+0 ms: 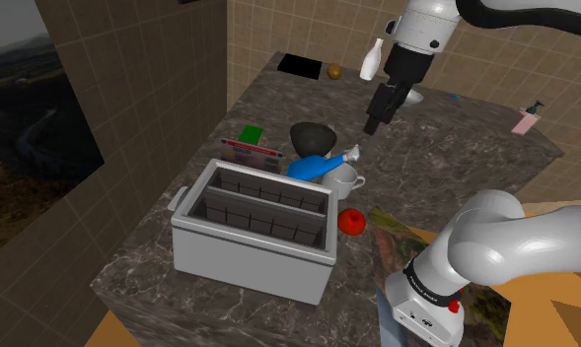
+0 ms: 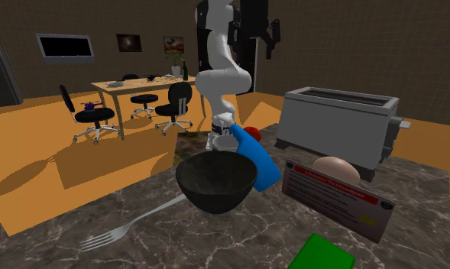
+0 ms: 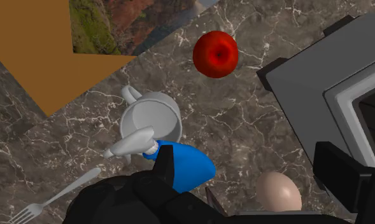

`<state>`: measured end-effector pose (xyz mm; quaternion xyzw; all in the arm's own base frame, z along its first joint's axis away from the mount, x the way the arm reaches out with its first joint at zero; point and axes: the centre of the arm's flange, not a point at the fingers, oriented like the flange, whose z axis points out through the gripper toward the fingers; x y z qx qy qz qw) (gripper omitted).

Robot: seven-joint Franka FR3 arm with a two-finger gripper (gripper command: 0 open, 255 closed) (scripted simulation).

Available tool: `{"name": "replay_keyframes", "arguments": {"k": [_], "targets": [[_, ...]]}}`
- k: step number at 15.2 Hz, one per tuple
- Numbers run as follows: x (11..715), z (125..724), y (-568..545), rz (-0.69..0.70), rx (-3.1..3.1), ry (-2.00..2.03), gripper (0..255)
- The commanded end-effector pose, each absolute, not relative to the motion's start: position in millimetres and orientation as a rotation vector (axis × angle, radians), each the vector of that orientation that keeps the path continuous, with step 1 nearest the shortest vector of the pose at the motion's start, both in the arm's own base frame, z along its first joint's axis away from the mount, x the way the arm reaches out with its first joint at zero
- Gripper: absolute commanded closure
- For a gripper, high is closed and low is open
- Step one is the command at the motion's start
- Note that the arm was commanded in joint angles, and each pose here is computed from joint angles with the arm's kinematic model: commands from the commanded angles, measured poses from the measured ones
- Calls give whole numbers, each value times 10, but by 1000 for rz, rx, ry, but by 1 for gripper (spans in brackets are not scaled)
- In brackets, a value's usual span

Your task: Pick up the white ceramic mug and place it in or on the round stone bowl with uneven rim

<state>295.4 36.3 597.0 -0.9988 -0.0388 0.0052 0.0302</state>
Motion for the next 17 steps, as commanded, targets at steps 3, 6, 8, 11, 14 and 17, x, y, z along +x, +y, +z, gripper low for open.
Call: {"name": "replay_keyframes", "arguments": {"k": [3,6,8,11,14,17], "targets": [[3010,5717,355,6,-3092,-107,0],[3099,5339,335,-10,-3110,-89,0],[3160,5088,318,-21,-3123,-76,0],[3254,4713,286,-37,-3141,-58,0],[3352,4339,245,-53,-3160,-39,0],[3453,3968,197,-70,-3178,-19,0]]}}
